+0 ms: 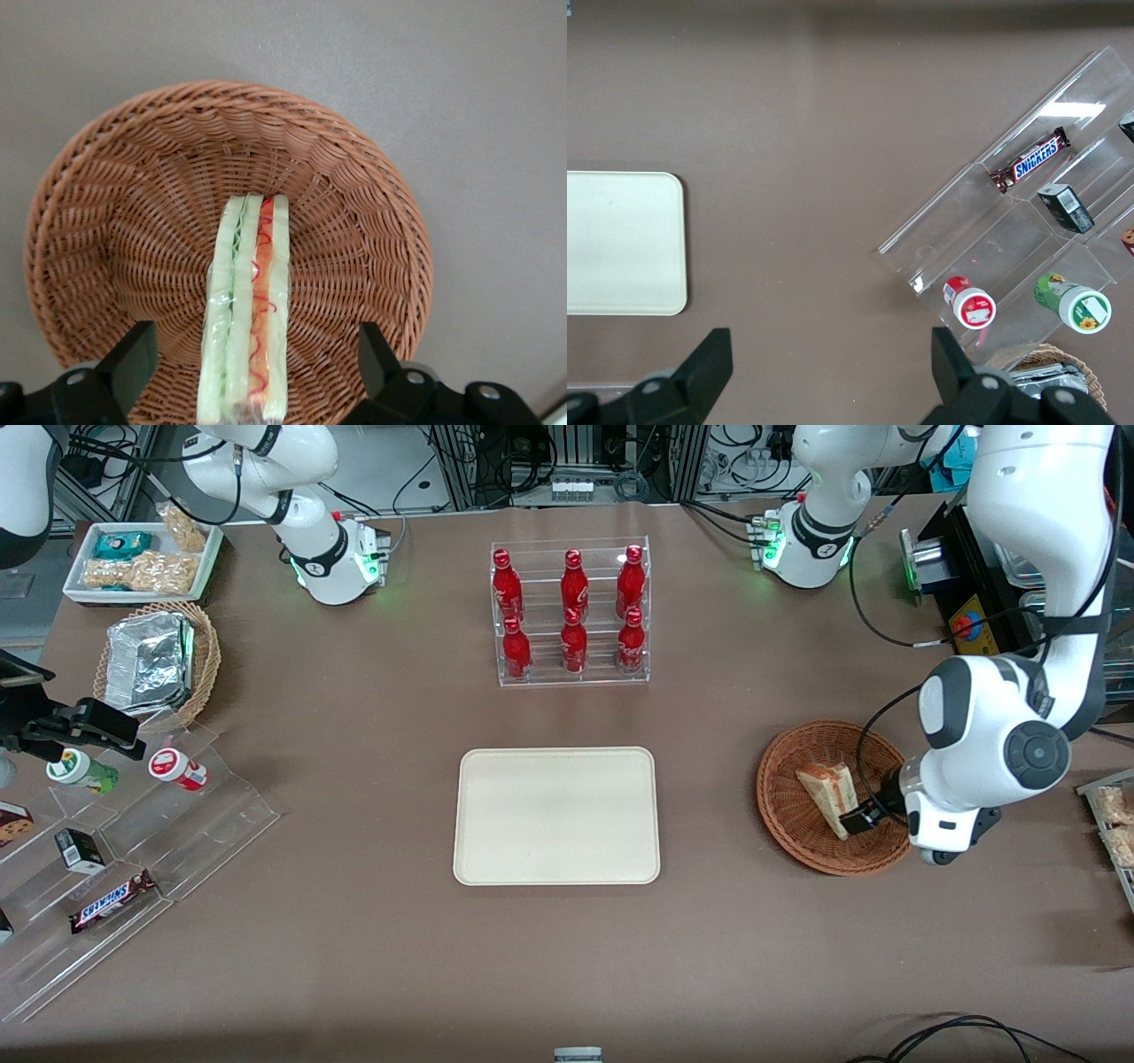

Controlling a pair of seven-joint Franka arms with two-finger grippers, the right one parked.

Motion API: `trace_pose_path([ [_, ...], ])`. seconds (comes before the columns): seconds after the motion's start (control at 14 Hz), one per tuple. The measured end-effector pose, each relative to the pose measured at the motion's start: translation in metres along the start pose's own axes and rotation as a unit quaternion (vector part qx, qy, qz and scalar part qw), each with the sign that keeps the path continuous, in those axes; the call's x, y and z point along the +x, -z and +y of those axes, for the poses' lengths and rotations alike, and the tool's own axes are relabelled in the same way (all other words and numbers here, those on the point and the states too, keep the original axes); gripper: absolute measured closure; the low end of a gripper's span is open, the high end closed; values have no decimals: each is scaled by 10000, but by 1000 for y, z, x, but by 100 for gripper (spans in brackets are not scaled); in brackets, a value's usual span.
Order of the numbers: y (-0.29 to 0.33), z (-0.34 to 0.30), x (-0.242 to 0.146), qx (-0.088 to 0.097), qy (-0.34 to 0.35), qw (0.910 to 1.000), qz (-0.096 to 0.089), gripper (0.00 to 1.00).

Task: Place sandwich from basket to tray
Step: 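Lower the open left gripper over the wrapped sandwich in the basket, then close the left gripper on the sandwich and lift it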

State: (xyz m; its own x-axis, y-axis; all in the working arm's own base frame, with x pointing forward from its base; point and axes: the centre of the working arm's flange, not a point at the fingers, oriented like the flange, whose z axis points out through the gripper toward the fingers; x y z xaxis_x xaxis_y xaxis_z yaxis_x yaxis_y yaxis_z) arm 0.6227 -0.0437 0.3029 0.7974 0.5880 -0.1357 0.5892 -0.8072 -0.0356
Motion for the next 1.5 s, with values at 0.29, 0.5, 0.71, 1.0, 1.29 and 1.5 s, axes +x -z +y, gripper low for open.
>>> trace_pose_path([
  [0.29, -28, 7, -5, 128, 53, 9997, -182, 0],
  [0.5, -47, 7, -12, 247, 57, 9992, -322, 0],
  [0.71, -71, -1, -21, 306, 61, 9988, -388, 0],
  [1.0, -94, -10, -31, 335, 61, 9985, -418, 19],
  [1.29, -88, -10, -30, 313, 33, 9988, -382, 59],
  [1.5, -58, 0, -29, 331, -278, 9983, -401, 78],
])
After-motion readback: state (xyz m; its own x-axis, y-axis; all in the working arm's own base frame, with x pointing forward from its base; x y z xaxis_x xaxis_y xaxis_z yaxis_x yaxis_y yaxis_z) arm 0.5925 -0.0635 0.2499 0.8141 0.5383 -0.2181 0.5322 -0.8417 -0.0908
